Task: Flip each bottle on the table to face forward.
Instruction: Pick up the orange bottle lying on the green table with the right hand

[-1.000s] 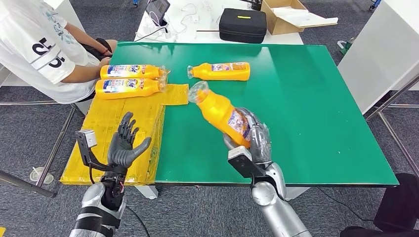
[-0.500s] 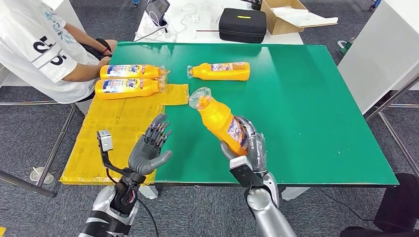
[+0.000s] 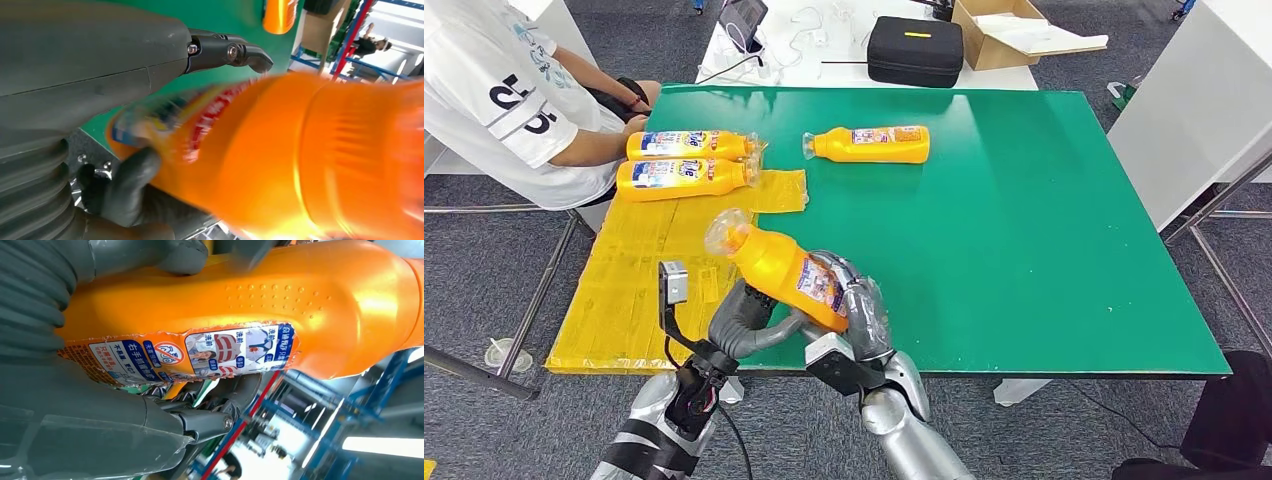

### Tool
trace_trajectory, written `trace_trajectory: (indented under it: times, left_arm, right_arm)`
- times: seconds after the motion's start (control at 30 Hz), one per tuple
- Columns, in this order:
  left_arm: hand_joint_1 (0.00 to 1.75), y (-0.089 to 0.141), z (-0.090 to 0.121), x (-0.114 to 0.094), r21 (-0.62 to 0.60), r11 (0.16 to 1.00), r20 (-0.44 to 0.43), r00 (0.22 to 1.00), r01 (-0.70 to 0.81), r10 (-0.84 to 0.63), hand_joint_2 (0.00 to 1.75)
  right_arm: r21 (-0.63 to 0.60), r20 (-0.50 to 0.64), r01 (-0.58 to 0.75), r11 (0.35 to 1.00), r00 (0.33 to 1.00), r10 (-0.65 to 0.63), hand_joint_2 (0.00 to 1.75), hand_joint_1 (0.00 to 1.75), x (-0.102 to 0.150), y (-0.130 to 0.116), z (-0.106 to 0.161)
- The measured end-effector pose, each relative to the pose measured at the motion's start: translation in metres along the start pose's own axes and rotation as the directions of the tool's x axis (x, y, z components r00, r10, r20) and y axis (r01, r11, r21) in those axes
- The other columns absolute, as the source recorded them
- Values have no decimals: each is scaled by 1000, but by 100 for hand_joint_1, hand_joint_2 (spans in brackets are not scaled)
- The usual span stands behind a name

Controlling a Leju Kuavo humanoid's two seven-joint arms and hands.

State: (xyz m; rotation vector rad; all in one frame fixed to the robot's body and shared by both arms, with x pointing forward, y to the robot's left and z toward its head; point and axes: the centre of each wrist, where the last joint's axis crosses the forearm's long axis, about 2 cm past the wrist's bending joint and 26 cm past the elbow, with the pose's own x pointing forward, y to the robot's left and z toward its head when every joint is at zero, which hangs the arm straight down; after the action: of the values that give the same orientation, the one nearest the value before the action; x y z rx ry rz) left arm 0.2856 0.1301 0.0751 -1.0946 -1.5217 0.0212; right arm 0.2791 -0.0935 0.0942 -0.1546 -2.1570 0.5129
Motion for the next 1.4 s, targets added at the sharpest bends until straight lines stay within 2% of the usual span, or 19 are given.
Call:
trace_trajectory:
  times: [0.3, 0.67, 0.7, 0.8, 0.83, 1.17, 1.4]
  left_arm:
    - [0, 4, 1, -2, 43, 998, 18, 998, -53, 52, 175]
    - [0, 7, 3, 5, 81, 988, 70, 990, -130, 125, 175]
    - [19, 7, 3, 5, 84, 988, 71, 990, -127, 122, 175]
    - [150, 7, 3, 5, 92, 991, 61, 994, -95, 89, 175]
    - [175, 7, 3, 5, 92, 993, 55, 996, -77, 72, 175]
    - [175, 4, 1, 4, 42, 999, 27, 999, 26, -27, 175]
    - [175, 4, -1, 5, 23, 999, 37, 999, 27, -28, 175]
  right_arm:
    - [112, -31, 84, 990, 996, -81, 175, 175, 7, 27, 9]
    - [147, -86, 119, 982, 991, -107, 175, 175, 3, 35, 20]
    - [148, -88, 120, 982, 990, -108, 175, 175, 3, 36, 20]
    - [147, -95, 124, 981, 989, -110, 175, 175, 3, 36, 19]
    - [144, -98, 126, 982, 989, -112, 175, 175, 2, 36, 19]
    - [103, -104, 118, 988, 989, -108, 175, 175, 2, 34, 15]
    - [68, -102, 95, 993, 991, -88, 175, 175, 2, 31, 13]
